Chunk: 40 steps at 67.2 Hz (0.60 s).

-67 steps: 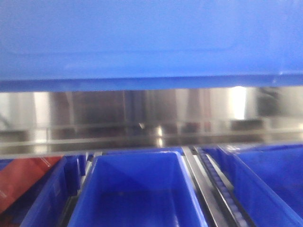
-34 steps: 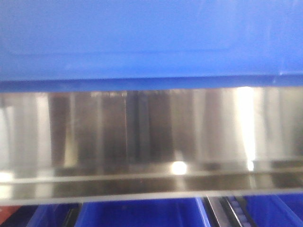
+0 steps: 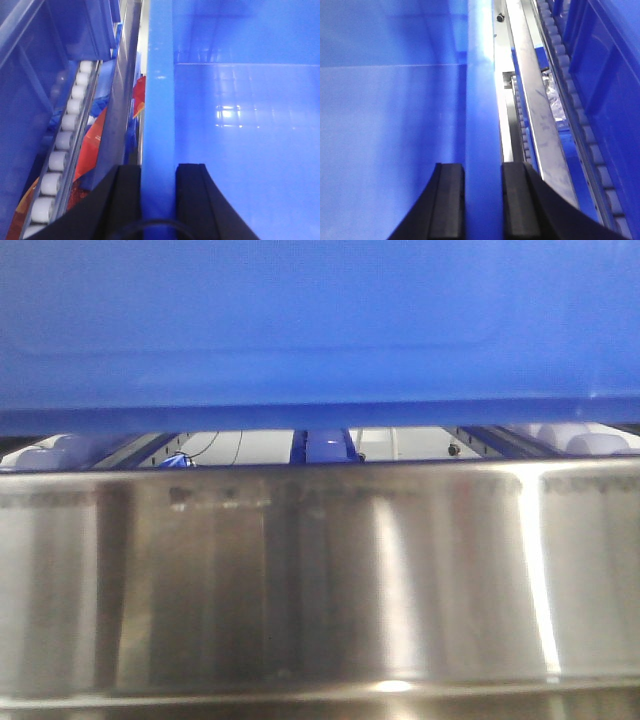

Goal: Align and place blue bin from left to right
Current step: 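Bring the held bin over the target shelf with both grippers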

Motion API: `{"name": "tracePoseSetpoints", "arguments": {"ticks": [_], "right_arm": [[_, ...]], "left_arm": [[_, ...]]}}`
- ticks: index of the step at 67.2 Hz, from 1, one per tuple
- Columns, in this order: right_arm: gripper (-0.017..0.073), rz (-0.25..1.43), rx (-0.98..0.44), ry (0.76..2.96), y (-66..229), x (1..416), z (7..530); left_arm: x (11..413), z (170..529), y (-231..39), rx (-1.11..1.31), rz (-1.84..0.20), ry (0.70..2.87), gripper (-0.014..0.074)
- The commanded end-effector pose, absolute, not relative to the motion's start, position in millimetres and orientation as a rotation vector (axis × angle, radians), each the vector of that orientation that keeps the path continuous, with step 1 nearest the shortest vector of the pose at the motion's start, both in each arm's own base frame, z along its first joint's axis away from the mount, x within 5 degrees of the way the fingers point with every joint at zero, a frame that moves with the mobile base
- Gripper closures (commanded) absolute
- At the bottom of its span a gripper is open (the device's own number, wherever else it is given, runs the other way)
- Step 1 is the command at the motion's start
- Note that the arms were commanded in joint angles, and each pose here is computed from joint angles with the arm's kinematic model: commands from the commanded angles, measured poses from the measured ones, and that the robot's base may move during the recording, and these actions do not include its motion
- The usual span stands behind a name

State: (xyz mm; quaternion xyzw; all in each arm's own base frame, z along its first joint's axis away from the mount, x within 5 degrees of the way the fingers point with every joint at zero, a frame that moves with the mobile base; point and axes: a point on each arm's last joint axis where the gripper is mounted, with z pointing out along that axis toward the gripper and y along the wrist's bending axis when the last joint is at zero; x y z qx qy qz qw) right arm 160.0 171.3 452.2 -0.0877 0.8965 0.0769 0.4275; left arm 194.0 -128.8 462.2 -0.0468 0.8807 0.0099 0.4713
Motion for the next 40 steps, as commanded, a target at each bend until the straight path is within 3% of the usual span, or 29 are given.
{"name": "tracePoseSetpoints", "arguments": {"ticks": [1, 40], "right_arm": [[0.0629, 0.272, -0.246, 2.135, 173.1, 159.4, 464.4], [0.0629, 0.272, -0.246, 2.135, 173.1, 159.4, 464.4]], "left_arm": [[193.3, 472.3, -130.8, -0.082, -0.031, 2.076, 0.0704], [193.3, 472.3, -130.8, -0.082, -0.031, 2.076, 0.0704]]}}
